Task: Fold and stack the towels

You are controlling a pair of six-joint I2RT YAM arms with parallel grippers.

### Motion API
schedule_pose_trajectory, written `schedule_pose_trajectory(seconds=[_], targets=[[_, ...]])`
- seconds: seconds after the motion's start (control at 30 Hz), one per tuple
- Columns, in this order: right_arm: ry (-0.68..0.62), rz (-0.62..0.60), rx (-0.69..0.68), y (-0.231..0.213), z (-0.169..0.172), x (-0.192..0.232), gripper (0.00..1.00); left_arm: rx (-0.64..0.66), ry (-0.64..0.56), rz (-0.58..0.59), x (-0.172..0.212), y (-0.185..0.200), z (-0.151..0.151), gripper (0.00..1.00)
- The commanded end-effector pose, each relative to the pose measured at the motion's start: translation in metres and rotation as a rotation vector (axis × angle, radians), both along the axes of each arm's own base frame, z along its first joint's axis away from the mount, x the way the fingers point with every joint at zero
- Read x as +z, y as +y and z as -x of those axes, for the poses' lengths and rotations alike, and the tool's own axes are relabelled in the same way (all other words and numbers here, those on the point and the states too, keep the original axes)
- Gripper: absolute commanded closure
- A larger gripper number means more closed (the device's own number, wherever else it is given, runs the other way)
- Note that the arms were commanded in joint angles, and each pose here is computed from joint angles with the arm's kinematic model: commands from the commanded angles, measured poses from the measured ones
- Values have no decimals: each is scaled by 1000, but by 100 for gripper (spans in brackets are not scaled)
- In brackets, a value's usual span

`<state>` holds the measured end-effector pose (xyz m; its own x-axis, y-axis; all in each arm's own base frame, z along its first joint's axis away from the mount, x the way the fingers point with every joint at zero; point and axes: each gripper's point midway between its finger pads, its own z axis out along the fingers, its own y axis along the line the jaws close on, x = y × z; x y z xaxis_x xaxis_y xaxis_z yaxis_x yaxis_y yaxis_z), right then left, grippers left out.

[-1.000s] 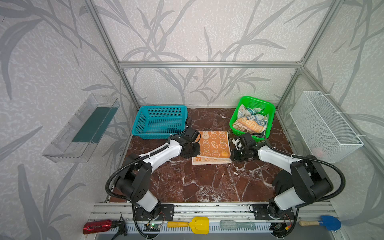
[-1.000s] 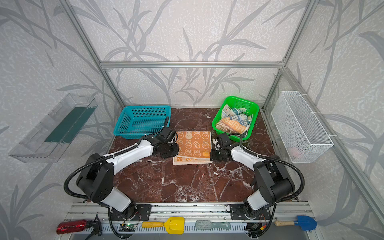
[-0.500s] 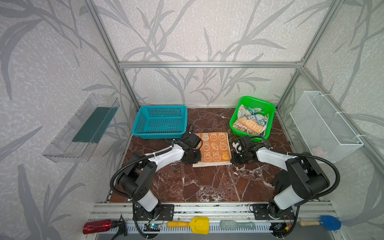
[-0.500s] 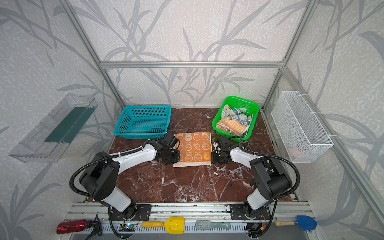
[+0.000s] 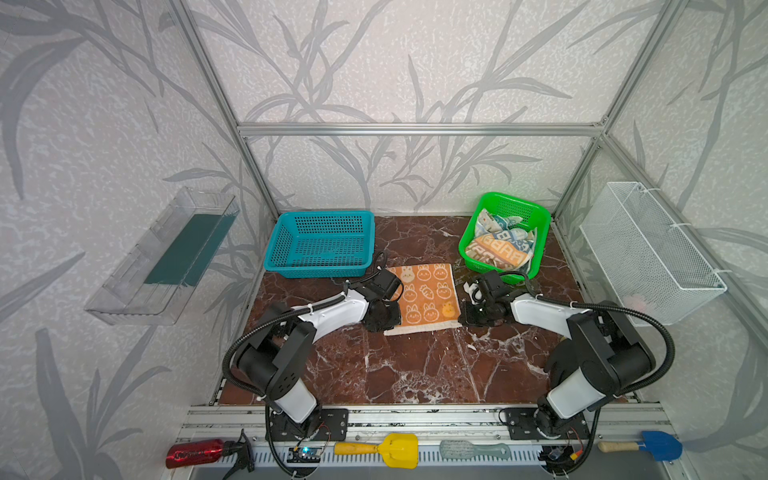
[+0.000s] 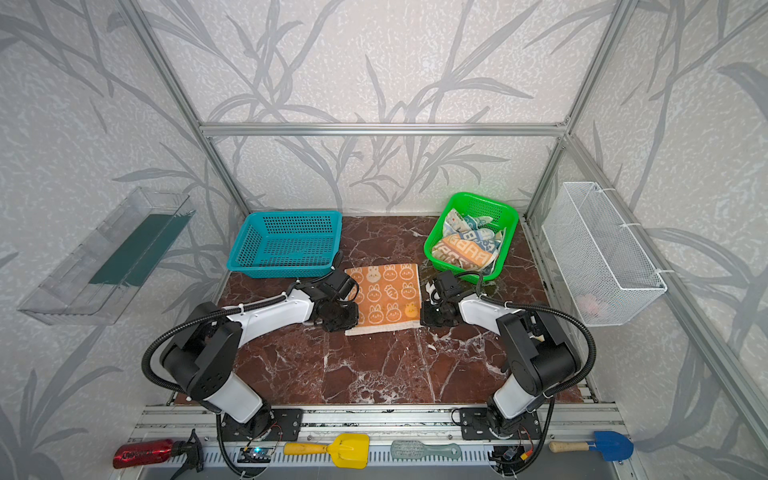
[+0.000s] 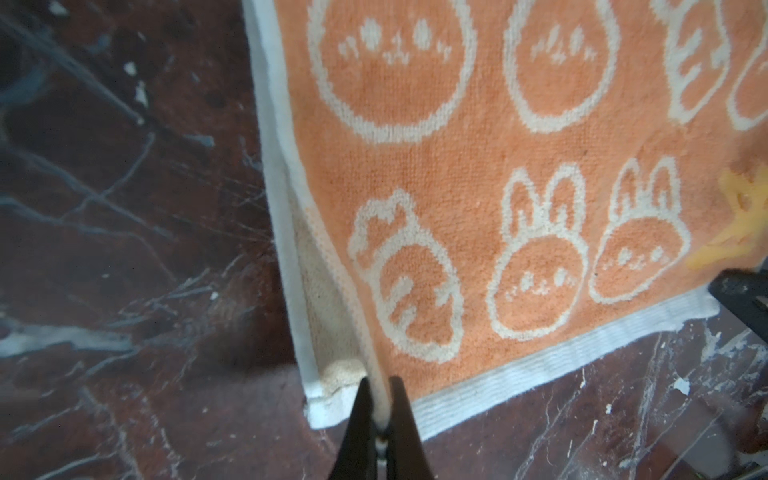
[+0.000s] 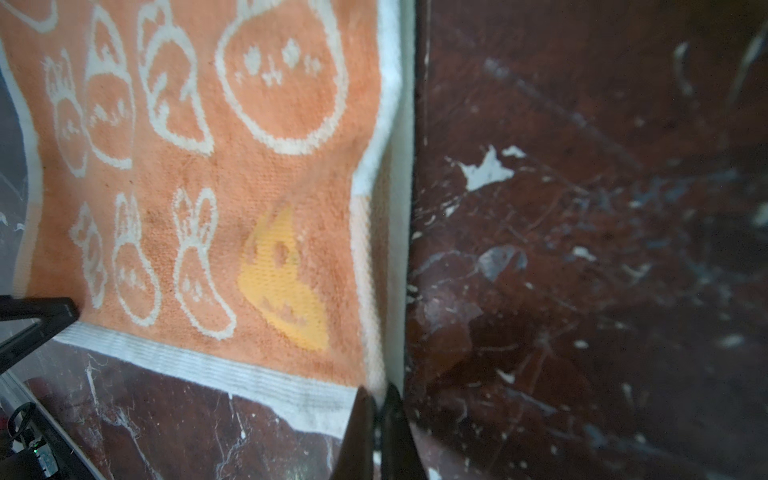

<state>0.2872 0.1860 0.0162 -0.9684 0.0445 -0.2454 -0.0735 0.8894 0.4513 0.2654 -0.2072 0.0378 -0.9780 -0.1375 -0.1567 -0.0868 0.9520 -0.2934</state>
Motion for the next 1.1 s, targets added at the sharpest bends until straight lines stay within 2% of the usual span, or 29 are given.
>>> schedule_pose_trajectory(seconds=[0.0, 0.3, 0.43, 0.77, 0.83, 1.0, 1.07], targets=[[74, 60, -28, -13, 16, -24, 100, 7, -1, -12, 16, 5, 7, 100], [81, 70, -35, -13, 17, -28, 100, 34, 48, 13, -2, 5, 22, 100], [81, 72, -35, -13, 16, -28, 100, 32, 84, -27, -18, 11, 30, 100], [84, 74, -35, -11, 13, -28, 100, 2, 83, -10, -14, 5, 31, 99], [81, 75, -30, -10, 12, -27, 100, -8, 83, -9, -11, 3, 30, 94], [80, 77, -18, -7, 11, -26, 99, -24, 70, -5, 1, 3, 29, 68], [79, 77, -17, -6, 11, -26, 99, -30, 63, -4, 6, 3, 29, 60]])
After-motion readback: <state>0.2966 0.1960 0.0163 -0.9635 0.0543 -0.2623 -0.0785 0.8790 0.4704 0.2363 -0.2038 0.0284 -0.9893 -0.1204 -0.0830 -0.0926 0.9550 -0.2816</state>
